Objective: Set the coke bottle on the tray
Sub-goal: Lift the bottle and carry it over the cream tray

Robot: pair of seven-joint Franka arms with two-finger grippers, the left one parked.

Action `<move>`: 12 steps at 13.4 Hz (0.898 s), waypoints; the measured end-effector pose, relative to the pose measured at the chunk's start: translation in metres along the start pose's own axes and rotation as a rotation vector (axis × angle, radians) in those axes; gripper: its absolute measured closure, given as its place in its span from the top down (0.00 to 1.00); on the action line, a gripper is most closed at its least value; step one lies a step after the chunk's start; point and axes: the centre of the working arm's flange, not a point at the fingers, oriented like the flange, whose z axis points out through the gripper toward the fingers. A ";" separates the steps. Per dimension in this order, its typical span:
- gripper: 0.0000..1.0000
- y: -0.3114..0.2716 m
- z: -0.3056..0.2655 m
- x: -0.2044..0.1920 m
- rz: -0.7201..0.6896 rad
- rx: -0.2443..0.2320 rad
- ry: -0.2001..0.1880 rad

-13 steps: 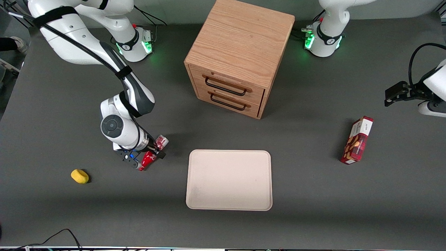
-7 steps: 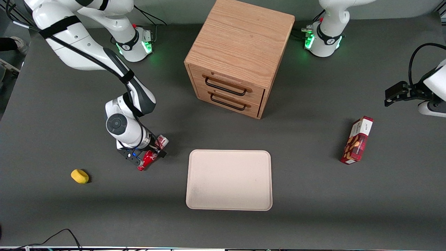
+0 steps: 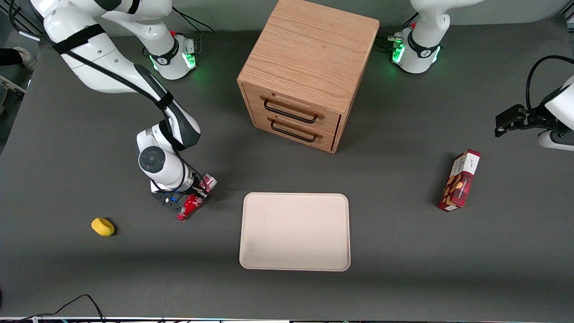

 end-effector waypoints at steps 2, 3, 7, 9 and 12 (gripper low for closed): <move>0.54 -0.003 -0.017 0.004 -0.009 -0.013 0.011; 0.54 -0.005 -0.033 0.006 -0.020 -0.029 0.017; 0.54 -0.007 -0.131 0.010 -0.132 -0.122 0.045; 0.54 -0.012 -0.179 0.003 -0.197 -0.160 0.048; 0.54 -0.046 -0.251 -0.019 -0.306 -0.158 0.027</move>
